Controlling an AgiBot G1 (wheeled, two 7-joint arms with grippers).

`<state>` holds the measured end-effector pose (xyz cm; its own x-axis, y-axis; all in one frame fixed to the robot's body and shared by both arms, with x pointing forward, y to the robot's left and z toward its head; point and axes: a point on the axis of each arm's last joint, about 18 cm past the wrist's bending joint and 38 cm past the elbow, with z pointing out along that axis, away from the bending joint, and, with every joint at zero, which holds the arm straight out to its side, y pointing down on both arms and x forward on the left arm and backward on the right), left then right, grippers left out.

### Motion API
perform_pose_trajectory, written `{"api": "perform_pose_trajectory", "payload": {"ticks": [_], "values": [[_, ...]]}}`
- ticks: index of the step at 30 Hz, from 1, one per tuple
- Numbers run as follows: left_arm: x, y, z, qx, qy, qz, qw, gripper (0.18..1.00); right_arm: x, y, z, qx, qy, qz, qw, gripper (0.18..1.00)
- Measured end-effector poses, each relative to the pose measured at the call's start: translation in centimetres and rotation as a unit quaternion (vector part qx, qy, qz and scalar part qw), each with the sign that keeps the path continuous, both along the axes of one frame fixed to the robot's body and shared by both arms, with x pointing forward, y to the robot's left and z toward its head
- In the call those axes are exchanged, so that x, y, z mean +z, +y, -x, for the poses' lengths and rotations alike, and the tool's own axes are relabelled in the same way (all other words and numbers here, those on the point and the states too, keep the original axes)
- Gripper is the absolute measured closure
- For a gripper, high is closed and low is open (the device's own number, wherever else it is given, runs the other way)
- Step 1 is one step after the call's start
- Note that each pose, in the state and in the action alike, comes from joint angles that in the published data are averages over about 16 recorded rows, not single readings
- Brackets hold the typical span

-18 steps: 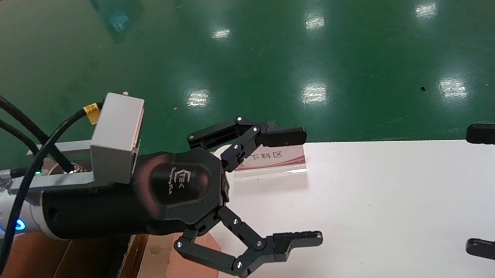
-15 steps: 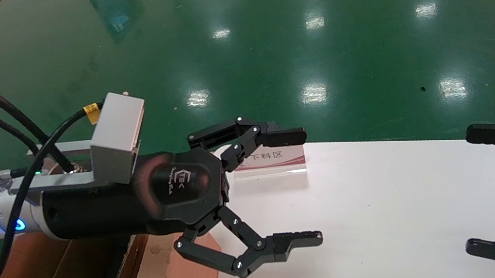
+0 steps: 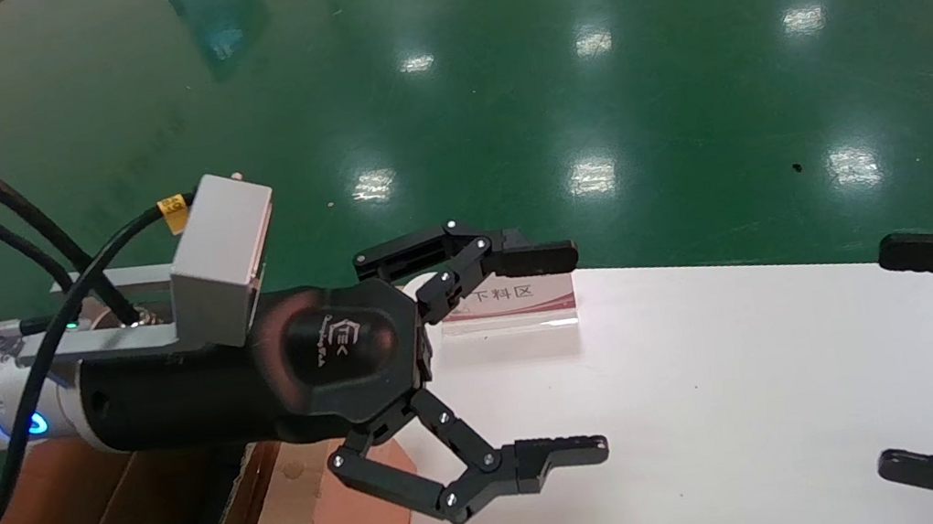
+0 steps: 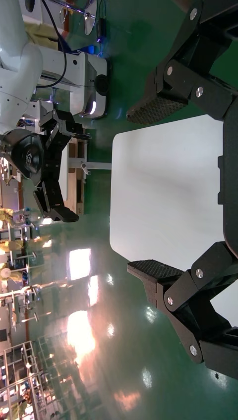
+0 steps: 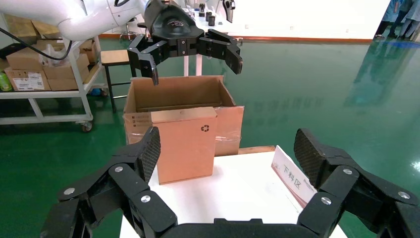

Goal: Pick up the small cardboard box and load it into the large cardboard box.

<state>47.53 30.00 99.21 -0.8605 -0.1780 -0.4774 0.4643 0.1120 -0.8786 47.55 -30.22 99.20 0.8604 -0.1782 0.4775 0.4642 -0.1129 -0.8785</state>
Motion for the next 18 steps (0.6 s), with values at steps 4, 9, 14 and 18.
{"api": "perform_pose_trajectory", "payload": {"ticks": [4, 9, 14, 18], "values": [[0.00, -0.01, 0.00, 0.000, 0.000, 0.000, 1.0000, 0.184, 0.00, 0.00, 0.00, 0.000, 0.000, 0.000, 1.000, 0.178], [-0.02, 0.05, -0.16, 0.008, 0.007, -0.004, 0.9999, 0.184, 0.00, 0.00, 0.00, 0.000, 0.000, 0.000, 1.000, 0.178], [0.15, 0.28, -0.50, 0.033, 0.021, -0.021, 0.9990, 0.184, 0.01, 0.00, 0.00, 0.000, 0.000, 0.000, 1.000, 0.178], [0.46, 0.76, -0.87, 0.065, 0.037, -0.045, 0.9962, 0.184, 0.01, -0.01, -0.01, 0.000, 0.000, 0.000, 1.000, 0.178]]}}
